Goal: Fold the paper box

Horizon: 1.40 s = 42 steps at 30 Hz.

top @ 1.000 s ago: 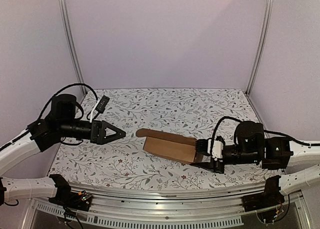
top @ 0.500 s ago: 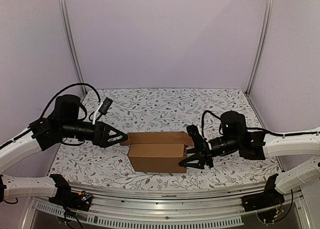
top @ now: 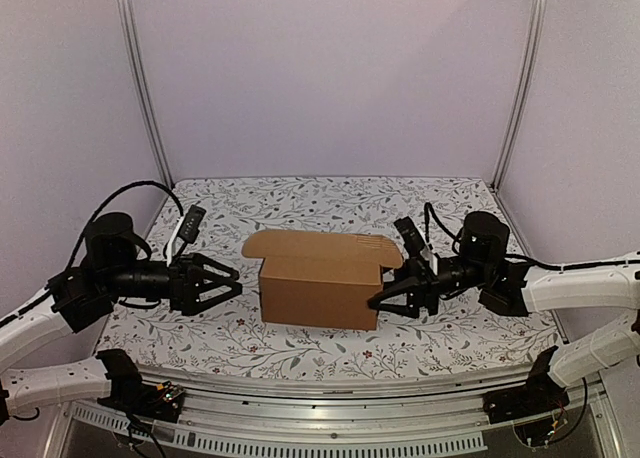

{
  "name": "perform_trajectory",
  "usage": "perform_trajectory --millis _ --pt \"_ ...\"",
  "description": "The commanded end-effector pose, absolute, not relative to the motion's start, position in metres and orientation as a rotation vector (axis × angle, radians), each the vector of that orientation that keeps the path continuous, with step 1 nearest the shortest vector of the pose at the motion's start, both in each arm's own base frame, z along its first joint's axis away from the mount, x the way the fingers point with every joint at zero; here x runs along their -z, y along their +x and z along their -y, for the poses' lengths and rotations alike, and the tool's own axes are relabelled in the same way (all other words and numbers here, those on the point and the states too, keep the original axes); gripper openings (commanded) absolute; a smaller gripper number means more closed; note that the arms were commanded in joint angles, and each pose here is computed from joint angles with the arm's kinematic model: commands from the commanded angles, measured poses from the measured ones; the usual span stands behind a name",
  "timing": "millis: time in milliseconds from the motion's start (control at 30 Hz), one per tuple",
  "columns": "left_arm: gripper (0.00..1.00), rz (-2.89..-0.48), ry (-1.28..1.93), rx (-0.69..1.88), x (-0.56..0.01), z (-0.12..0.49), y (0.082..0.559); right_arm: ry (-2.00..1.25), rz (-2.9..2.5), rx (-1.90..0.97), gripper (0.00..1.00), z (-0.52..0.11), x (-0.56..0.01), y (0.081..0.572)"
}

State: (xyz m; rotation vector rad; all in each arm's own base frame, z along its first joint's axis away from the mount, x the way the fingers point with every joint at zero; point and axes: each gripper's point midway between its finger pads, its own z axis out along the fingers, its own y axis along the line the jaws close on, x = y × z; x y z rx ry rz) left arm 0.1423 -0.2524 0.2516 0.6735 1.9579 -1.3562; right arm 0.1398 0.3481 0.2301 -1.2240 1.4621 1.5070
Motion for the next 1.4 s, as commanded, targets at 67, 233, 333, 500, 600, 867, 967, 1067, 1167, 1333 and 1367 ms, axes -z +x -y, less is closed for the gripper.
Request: perform_trajectory --millis 67,233,333,500,600,867,967,1067,1167,1333,1367 --pt "1.00 -1.724 0.728 1.515 -0.285 0.260 0.127 -1.164 -1.306 -1.677 0.35 -0.348 -0.275 0.132" --pt "0.99 -1.672 0.769 1.552 -0.295 0.269 0.125 -1.114 -1.251 -1.794 0.34 -0.353 -0.295 0.134" --pt "1.00 -1.647 0.800 1.571 -0.302 0.274 0.123 -1.088 -1.250 -1.849 0.33 -0.357 -0.297 0.137" --pt "0.99 -1.661 0.844 1.586 -0.301 0.283 0.120 -1.066 -1.243 -1.904 0.32 -0.363 -0.300 0.142" --pt "1.00 -1.656 0.848 1.576 -0.304 0.283 0.120 -1.068 -1.253 -1.909 0.31 -0.365 -0.298 0.143" --pt "0.84 -1.644 0.834 1.565 -0.308 0.283 0.123 -1.083 -1.282 -1.923 0.30 -0.371 -0.293 0.143" --pt "0.73 -1.639 0.830 1.559 -0.310 0.284 0.124 -1.086 -1.291 -1.920 0.30 -0.372 -0.291 0.142" --pt "0.63 -1.631 0.827 1.559 -0.313 0.284 0.124 -1.084 -1.314 -1.911 0.30 -0.373 -0.287 0.143" --pt "0.53 -1.631 0.826 1.562 -0.313 0.284 0.124 -1.092 -1.340 -1.904 0.31 -0.375 -0.284 0.142" --pt "0.22 -1.644 0.830 1.568 -0.310 0.285 0.124 -1.092 -1.355 -1.876 0.33 -0.374 -0.285 0.141" --pt "0.18 -1.647 0.830 1.568 -0.310 0.285 0.124 -1.094 -1.359 -1.868 0.34 -0.374 -0.285 0.141"
